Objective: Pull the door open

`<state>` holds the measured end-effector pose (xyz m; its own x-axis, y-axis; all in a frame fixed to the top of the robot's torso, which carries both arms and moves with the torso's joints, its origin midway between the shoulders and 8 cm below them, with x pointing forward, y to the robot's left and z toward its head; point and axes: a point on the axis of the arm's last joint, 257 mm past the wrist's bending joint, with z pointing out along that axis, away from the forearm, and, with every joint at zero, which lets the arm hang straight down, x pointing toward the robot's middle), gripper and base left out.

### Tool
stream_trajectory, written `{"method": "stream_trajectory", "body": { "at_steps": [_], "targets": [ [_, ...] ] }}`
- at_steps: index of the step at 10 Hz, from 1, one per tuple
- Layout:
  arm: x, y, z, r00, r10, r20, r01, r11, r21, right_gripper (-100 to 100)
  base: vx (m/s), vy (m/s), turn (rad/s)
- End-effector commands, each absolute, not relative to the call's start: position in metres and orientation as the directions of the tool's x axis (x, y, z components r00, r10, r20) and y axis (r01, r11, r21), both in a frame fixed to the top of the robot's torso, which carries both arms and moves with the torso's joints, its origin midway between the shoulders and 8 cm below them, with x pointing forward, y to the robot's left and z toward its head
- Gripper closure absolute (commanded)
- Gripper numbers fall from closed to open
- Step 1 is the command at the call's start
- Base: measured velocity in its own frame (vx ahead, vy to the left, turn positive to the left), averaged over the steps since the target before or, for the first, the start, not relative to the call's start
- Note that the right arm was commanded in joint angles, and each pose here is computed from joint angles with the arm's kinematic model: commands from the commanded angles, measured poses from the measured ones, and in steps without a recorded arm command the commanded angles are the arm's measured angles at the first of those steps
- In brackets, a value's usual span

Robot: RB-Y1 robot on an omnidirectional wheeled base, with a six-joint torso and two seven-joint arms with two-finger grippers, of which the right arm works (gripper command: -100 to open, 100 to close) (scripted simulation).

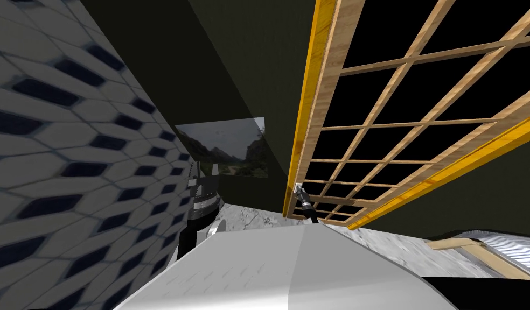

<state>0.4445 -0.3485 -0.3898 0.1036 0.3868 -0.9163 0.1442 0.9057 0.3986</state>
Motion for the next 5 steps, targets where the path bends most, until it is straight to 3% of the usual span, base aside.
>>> {"method": "stream_trajectory", "body": {
  "at_steps": [1,5],
  "targets": [
    [0.444,-0.3359,-0.3935,0.1,0.447,-0.889,0.132,0.879,0.457,100,-0.036,0.001,0.065],
    [0.4419,-0.3431,-0.3925,0.123,0.516,-0.847,0.136,0.837,0.53,100,-0.031,-0.002,0.063]
  ]
}}
